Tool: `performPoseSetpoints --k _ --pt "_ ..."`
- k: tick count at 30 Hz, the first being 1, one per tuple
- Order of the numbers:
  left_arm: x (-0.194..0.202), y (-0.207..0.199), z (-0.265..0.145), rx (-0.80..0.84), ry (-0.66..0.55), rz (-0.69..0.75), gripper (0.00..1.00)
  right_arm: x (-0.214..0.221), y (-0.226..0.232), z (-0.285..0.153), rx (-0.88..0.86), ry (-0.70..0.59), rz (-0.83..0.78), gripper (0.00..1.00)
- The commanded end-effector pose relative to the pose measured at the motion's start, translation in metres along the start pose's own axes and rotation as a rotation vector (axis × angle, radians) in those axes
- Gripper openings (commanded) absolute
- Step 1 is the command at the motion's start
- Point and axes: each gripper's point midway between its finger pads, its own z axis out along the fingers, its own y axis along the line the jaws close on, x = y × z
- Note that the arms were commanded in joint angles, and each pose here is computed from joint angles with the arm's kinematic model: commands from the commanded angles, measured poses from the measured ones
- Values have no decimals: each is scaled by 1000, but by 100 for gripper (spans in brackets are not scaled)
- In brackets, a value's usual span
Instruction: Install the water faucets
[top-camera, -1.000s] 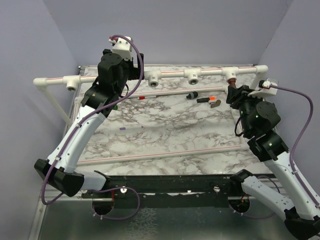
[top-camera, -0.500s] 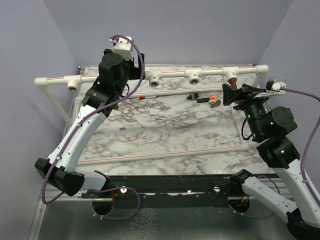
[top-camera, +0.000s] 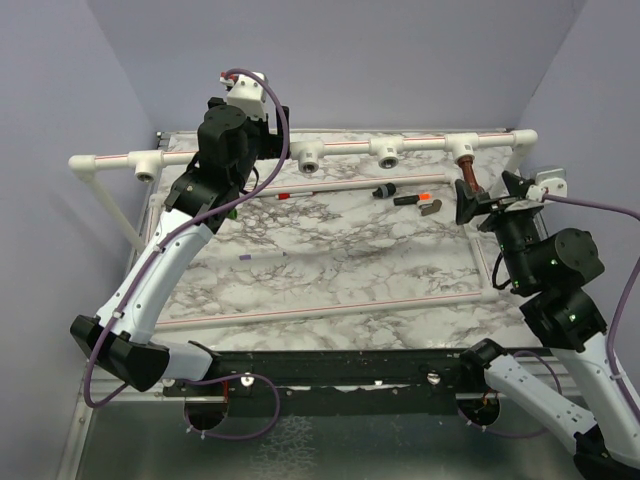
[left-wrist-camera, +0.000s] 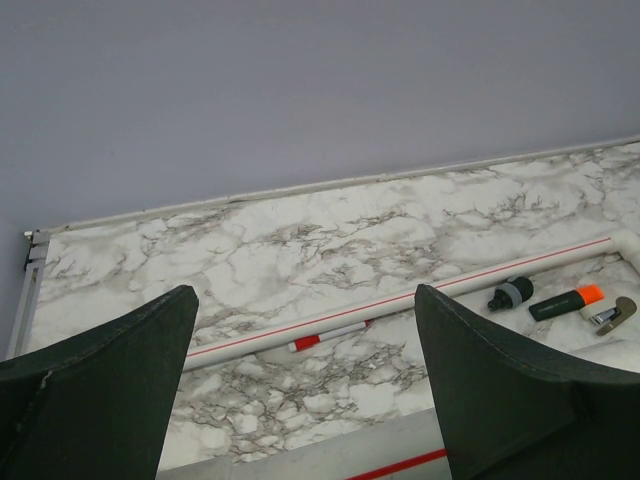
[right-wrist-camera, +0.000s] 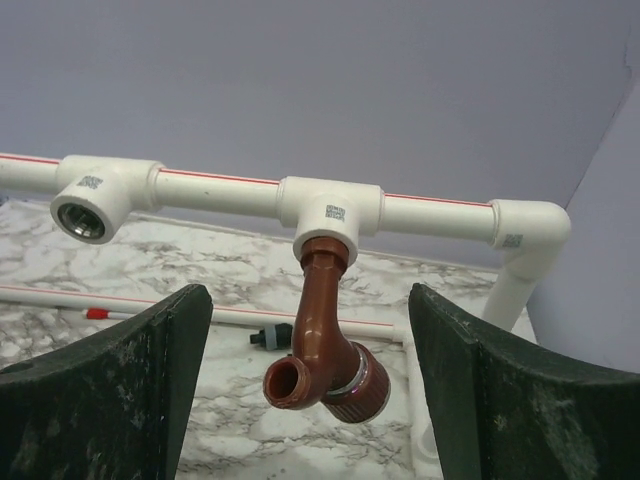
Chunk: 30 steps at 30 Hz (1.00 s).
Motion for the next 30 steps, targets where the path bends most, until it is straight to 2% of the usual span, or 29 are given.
performPoseSetpoints --k 1,7,20,26,28,30 --pt "107 -30 5 120 344 106 92 22 6 -1 -60 50 -149 84" --pt "107 -32 4 129 348 103 92 51 8 6 -65 110 -246 83" --pt "107 -31 4 125 347 106 92 72 -8 25 77 121 -276 68" --pt "107 -31 4 123 347 108 92 70 -12 29 114 102 -268 47" --pt "108 -31 4 124 350 107 92 72 -13 29 121 109 -267 34" --pt "109 -31 4 124 351 107 92 74 -13 29 125 115 -265 17"
